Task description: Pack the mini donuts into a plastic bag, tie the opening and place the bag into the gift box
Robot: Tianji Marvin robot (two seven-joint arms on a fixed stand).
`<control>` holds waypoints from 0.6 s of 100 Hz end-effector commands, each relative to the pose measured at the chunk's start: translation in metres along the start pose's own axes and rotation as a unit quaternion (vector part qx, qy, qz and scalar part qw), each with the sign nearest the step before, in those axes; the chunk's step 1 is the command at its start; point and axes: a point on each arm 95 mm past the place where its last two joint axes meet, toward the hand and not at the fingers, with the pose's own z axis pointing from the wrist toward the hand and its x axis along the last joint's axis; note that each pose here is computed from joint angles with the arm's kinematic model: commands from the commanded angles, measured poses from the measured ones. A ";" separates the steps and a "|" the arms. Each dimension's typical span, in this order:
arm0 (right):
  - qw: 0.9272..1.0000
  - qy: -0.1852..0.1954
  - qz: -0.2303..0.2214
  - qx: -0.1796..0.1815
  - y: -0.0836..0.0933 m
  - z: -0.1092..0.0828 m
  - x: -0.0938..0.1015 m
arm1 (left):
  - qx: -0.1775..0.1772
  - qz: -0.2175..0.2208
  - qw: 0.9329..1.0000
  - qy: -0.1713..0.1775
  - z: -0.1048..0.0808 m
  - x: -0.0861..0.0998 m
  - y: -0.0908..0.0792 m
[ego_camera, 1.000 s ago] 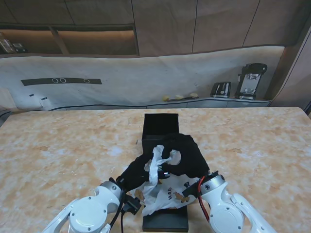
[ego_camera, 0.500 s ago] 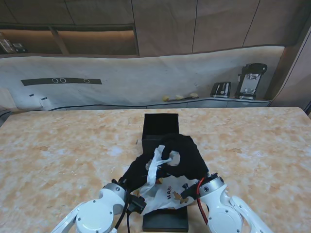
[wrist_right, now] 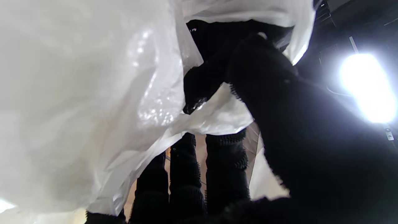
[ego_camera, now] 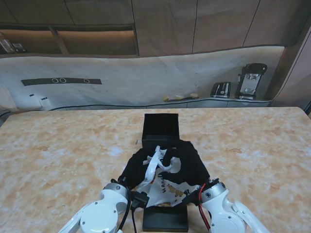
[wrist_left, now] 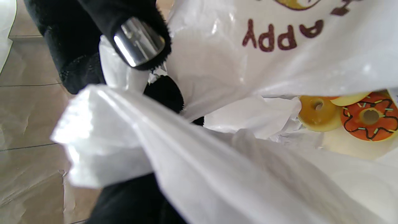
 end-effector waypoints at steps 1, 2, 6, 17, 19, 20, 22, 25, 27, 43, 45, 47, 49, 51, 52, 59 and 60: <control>1.000 0.000 0.006 0.007 -0.004 -0.004 0.003 | -0.003 -0.009 1.000 0.008 -0.002 0.006 0.004; 1.000 0.000 0.006 0.007 -0.004 -0.004 0.003 | -0.003 -0.009 1.000 0.008 -0.002 0.006 0.004; 1.000 0.000 0.005 0.006 -0.003 -0.005 0.003 | 0.000 -0.010 1.000 0.009 -0.002 0.006 0.003; 1.000 -0.001 0.002 0.003 0.001 -0.005 0.003 | 0.002 -0.009 1.000 0.011 -0.003 0.005 0.002; 1.000 -0.001 0.001 0.001 0.002 -0.005 0.003 | 0.002 -0.009 1.000 0.013 -0.004 0.004 0.002; 1.000 -0.002 0.001 0.000 0.002 -0.005 0.003 | 0.002 -0.009 1.000 0.014 -0.004 0.004 0.001; 1.000 -0.003 0.000 -0.001 0.003 -0.005 0.003 | 0.002 -0.007 1.000 0.016 -0.005 0.004 0.001; 1.000 -0.004 -0.001 -0.004 0.005 -0.005 0.003 | 0.000 -0.003 1.000 0.019 -0.005 0.003 0.000; 1.000 -0.005 -0.002 -0.005 0.006 -0.005 0.002 | -0.002 -0.001 1.000 0.020 -0.006 0.002 0.000; 1.000 -0.006 -0.008 -0.016 0.015 -0.002 0.002 | -0.014 0.005 0.999 0.035 -0.008 -0.001 -0.003; 1.000 -0.005 -0.010 -0.016 0.016 -0.002 0.002 | -0.015 0.008 0.999 0.036 -0.008 -0.002 -0.003; 1.000 -0.005 -0.011 -0.016 0.016 -0.001 0.002 | -0.015 0.010 0.999 0.037 -0.008 -0.002 -0.004; 1.000 -0.005 -0.012 -0.016 0.017 -0.001 0.001 | -0.016 0.011 0.999 0.038 -0.008 -0.002 -0.004; 1.000 -0.004 -0.013 -0.016 0.018 -0.001 0.001 | -0.017 0.012 0.999 0.040 -0.008 -0.002 -0.005; 1.000 -0.004 -0.013 -0.016 0.018 -0.001 0.001 | -0.018 0.011 0.999 0.041 -0.008 -0.003 -0.005; 1.000 -0.004 -0.018 -0.015 0.021 -0.001 0.000 | -0.027 0.019 0.998 0.048 -0.009 -0.004 -0.007; 1.000 -0.004 -0.018 -0.015 0.021 -0.001 0.000 | -0.028 0.021 0.998 0.049 -0.009 -0.004 -0.007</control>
